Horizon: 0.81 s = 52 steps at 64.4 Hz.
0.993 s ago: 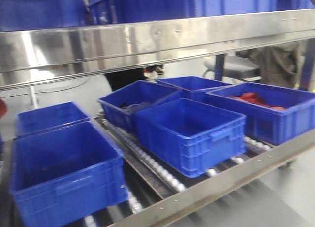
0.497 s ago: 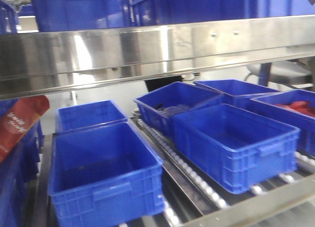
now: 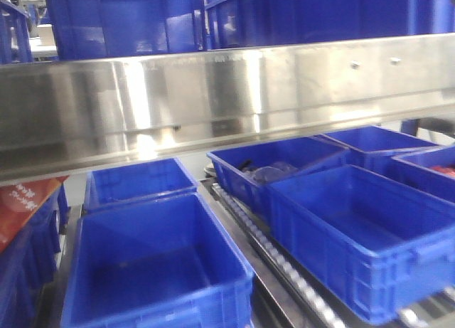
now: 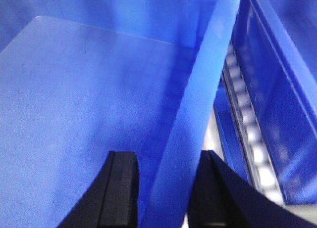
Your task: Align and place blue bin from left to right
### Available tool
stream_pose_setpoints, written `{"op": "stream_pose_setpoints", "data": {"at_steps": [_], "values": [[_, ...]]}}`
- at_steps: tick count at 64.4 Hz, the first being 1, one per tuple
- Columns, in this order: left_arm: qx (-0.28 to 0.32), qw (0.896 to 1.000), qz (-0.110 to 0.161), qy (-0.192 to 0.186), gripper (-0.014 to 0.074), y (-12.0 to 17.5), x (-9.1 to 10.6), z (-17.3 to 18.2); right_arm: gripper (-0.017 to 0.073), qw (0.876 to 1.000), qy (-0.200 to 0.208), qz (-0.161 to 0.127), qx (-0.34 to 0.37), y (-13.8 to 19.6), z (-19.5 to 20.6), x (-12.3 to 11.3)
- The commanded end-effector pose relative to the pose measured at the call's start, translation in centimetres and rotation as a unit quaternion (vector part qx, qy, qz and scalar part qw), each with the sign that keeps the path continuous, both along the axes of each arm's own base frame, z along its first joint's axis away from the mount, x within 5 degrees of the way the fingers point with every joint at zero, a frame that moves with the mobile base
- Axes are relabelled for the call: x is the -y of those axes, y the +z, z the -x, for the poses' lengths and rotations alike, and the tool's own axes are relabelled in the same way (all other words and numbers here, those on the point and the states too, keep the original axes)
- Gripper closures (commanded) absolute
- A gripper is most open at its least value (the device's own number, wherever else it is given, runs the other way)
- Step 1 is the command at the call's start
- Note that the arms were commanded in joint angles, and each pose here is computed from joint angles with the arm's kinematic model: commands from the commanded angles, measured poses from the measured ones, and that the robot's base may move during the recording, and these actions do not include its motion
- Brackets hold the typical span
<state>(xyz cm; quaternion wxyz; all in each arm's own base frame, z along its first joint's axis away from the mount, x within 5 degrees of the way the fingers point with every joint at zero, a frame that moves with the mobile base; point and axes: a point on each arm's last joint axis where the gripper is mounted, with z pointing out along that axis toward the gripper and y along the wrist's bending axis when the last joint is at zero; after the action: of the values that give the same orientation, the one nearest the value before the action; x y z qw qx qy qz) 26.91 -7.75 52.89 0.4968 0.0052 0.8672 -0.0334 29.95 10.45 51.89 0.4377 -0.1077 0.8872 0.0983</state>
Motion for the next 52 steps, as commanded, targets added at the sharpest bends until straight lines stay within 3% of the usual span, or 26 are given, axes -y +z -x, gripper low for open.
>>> {"op": "stream_pose_setpoints", "data": {"at_steps": [1,52], "values": [[0.065,0.998,0.015,-0.022,0.0602,1.86,0.2,0.92,0.0638,0.998,-0.005,-0.008,0.055,1.32,0.17,0.29],[0.065,0.998,0.015,-0.022,0.0602,1.86,0.2,0.92,0.0638,0.998,-0.005,-0.008,0.055,1.32,0.17,0.29]]}}
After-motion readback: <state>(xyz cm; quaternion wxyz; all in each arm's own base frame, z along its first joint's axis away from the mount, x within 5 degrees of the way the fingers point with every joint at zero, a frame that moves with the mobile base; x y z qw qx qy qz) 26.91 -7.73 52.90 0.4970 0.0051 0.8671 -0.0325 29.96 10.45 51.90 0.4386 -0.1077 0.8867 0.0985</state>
